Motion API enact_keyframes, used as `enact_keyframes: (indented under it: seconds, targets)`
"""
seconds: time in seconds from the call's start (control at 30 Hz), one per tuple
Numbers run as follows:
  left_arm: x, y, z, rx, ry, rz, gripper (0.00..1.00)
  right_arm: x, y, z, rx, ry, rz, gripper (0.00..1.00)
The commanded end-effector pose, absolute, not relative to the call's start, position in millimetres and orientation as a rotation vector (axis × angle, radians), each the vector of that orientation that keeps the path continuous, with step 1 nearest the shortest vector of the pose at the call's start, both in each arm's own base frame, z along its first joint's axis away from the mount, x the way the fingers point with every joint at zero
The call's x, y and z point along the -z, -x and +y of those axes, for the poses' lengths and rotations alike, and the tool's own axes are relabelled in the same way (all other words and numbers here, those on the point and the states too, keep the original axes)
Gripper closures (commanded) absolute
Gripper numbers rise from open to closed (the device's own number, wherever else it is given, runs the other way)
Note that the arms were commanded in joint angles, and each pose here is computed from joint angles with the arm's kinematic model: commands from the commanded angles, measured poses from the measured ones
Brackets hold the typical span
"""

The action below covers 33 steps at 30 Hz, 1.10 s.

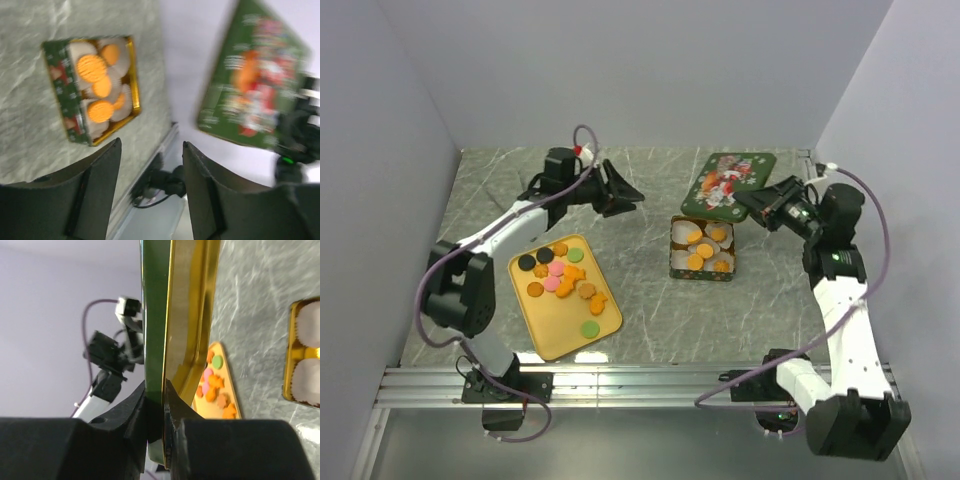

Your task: Pack the cookies

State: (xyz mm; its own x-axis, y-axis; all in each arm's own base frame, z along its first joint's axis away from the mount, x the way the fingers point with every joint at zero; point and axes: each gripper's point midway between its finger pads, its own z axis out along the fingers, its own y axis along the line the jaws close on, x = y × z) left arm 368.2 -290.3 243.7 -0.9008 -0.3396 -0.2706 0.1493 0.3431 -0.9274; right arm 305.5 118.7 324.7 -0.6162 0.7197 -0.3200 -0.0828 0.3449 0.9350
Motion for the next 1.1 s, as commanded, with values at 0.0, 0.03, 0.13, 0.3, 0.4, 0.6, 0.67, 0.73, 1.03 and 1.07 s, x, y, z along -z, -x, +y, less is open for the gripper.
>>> enact_keyframes:
  seconds: [0.0,0.03,0.13,0.3,0.4,0.6,0.67,0.73,1.03,1.07]
  targets:
    - [-201,-360,-309,1.369,0.043,2.382,0.43,-356,-290,100,-1.285,-0.585,1.742,1.0]
    - [-196,-358,-315,1.345,0.02,2.405,0.43,-360,-288,95,-1.267,-0.594,1.723,1.0]
    - [-168,-357,-329,1.172,-0.029,2.515,0.43,-366,-277,86,-1.189,-0.616,1.733,1.0]
    - [-124,-367,-342,0.826,-0.102,2.643,0.51,-381,-260,71,-1.041,-0.613,1.71,1.0]
    - [-107,-364,-349,0.701,-0.174,2.691,0.52,-385,-252,69,-1.007,-0.608,1.709,1.0]
    - [-85,-359,-362,0.538,-0.268,2.719,0.52,-377,-242,68,-0.976,-0.617,1.725,1.0]
    - [-82,-359,-366,0.539,-0.286,2.718,0.52,-373,-241,67,-0.969,-0.616,1.733,1.0]
    - [-82,-360,-370,0.547,-0.295,2.71,0.51,-371,-241,68,-0.97,-0.615,1.738,1.0]
    - [-98,-361,-384,0.593,-0.293,2.661,0.5,-369,-244,70,-0.984,-0.601,1.747,1.0]
    - [-104,-363,-383,0.595,-0.279,2.647,0.5,-368,-244,70,-0.986,-0.599,1.751,1.0]
